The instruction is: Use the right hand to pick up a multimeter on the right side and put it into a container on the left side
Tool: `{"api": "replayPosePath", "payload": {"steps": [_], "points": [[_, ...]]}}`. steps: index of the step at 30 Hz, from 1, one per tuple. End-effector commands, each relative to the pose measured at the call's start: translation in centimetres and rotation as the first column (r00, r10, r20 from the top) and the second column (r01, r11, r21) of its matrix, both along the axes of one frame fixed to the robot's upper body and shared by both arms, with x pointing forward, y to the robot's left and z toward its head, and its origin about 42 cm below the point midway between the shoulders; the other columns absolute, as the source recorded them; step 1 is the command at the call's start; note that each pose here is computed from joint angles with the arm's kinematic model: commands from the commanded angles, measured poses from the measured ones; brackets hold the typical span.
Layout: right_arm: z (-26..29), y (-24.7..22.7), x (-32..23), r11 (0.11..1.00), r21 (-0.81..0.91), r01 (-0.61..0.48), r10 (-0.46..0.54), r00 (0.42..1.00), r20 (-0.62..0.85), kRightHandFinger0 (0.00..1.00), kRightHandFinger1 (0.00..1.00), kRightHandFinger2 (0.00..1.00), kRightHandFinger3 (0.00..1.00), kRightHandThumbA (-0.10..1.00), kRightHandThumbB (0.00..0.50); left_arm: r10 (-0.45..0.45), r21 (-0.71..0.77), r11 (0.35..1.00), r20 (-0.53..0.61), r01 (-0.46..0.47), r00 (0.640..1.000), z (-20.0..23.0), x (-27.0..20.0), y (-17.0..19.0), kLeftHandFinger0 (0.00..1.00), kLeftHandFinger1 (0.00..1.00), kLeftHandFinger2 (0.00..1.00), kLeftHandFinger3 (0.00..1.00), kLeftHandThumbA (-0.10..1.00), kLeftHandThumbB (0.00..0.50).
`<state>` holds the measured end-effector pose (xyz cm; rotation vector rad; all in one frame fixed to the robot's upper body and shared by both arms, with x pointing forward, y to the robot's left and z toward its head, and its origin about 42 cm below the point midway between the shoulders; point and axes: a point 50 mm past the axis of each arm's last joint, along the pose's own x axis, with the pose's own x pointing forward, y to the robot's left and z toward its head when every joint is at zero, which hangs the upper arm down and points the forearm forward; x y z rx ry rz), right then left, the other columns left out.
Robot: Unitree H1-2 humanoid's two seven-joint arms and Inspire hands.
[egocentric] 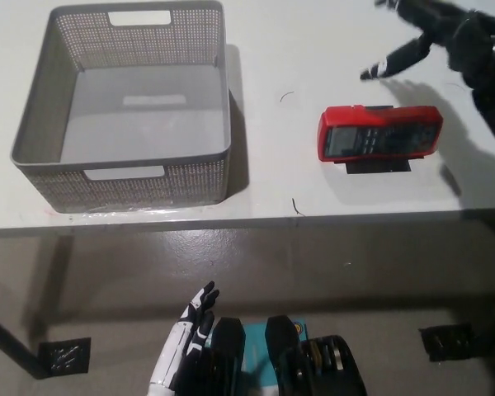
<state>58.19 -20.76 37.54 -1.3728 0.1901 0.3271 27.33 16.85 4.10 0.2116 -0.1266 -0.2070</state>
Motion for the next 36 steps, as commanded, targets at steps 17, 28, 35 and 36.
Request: {"api": "replayPosePath", "payload": {"steps": [17,28,35,36], "points": [[1.2,0.6,0.9,0.979,-0.19,-0.08,0.016,0.949,-0.316,1.0,1.0,1.0,1.0,0.94,0.5,-0.018,0.015,1.0,0.058,0.017,0.998,1.1,1.0,0.4,1.0,1.0,1.0,1.0,1.0,0.396],[-2.9,1.4,0.8,0.966,-0.218,-0.14,0.057,0.936,-0.348,1.0,1.0,1.0,1.0,0.93,0.5,-0.024,0.032,0.999,0.047,0.022,0.999,0.9,0.9,0.7,1.0,1.0,1.0,1.0,1.0,0.403],[-9.2,1.1,0.0,0.986,-0.13,-0.102,0.035,0.898,-0.439,1.0,1.0,1.0,1.0,0.96,0.5,-0.028,0.016,0.999,0.034,0.028,0.999,0.6,0.4,0.4,1.0,1.0,1.0,1.0,1.0,0.395],[-10.8,0.8,-0.4,0.987,-0.126,-0.097,0.029,0.889,-0.457,1.0,1.0,1.0,1.0,0.97,0.5,-0.03,0.015,0.999,0.039,0.029,0.999,0.5,0.3,0.2,1.0,1.0,1.0,1.0,1.0,0.394]]}}
